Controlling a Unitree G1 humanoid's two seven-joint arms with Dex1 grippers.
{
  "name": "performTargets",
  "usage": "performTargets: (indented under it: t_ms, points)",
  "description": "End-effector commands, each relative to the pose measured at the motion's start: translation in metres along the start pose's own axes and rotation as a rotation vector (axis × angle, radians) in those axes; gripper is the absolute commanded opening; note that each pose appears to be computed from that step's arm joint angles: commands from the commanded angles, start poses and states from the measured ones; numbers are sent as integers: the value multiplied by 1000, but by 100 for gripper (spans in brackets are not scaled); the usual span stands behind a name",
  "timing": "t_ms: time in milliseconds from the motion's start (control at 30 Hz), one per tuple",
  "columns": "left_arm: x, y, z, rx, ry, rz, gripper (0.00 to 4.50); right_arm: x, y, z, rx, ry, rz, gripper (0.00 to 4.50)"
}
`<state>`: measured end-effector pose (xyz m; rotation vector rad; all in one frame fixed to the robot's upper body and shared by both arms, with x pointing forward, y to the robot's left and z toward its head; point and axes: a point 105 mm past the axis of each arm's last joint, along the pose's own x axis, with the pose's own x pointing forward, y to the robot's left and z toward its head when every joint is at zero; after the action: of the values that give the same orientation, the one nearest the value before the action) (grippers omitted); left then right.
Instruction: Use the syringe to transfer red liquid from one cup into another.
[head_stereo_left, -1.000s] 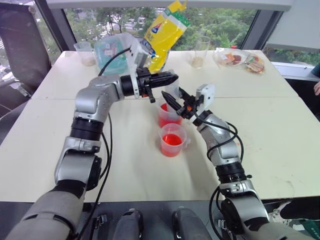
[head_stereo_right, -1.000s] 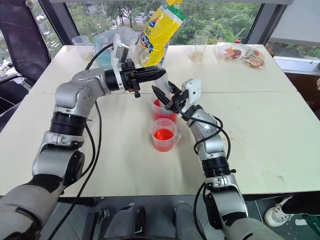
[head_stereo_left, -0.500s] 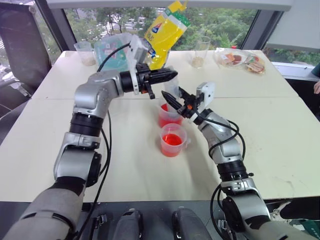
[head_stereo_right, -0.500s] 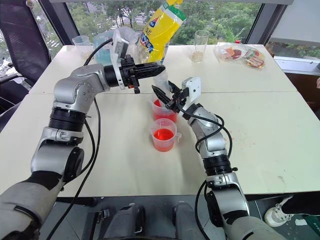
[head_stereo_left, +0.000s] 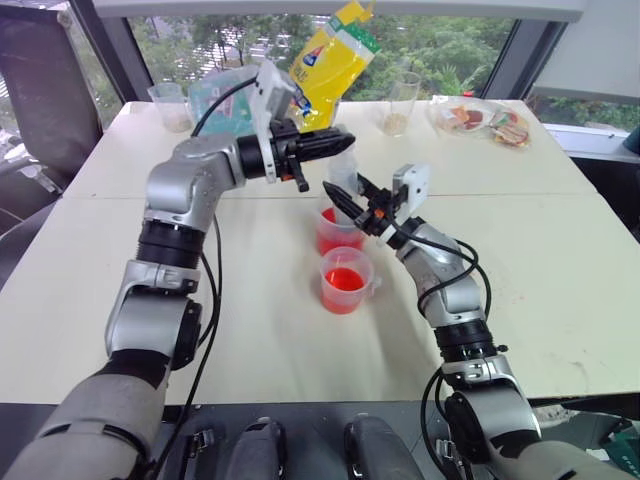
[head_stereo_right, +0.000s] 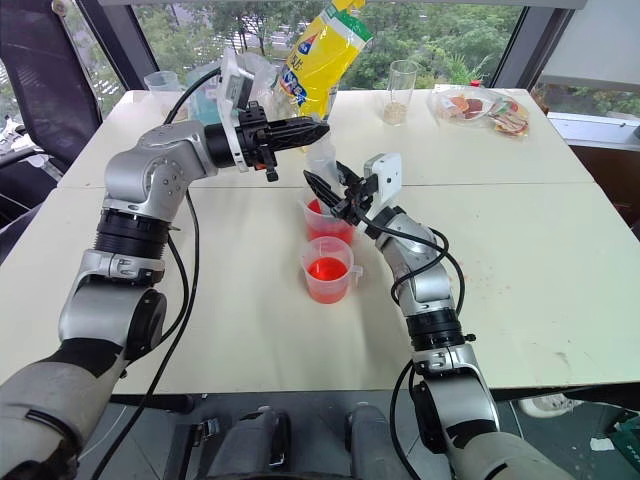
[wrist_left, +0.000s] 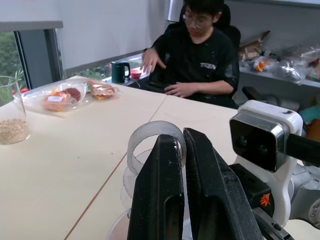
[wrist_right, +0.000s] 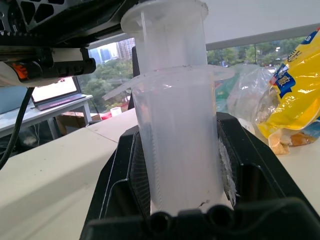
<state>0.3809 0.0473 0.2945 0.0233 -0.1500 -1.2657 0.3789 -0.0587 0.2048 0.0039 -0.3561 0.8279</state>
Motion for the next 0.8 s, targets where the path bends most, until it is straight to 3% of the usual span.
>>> performTargets:
  t_ms: [33, 67, 100, 233, 367, 633, 800]
  points:
    - [-7, -6, 57, 161, -139, 2, 1, 4, 12, -6, -3, 32, 69, 141]
    - [-7, -7, 54, 152, -131, -4, 1, 4, 10, -2, -6, 21, 62, 141]
    - [-7, -8, 50, 140, -121, -13, 68, 6, 7, 4, -9, 7, 54, 141]
    - [-10, -11, 34, 122, -78, -24, 239, 11, -4, 27, -22, -49, 22, 141]
    - [-16, -14, 25, 110, -55, -22, 438, 14, -13, 42, -29, -84, -7, 141]
    - [-38, -10, 23, 106, -38, 38, 438, 17, -22, 60, -32, -127, -30, 141]
    - [-56, -6, 27, 115, -26, 89, 438, 16, -14, 105, -30, -218, 26, 141]
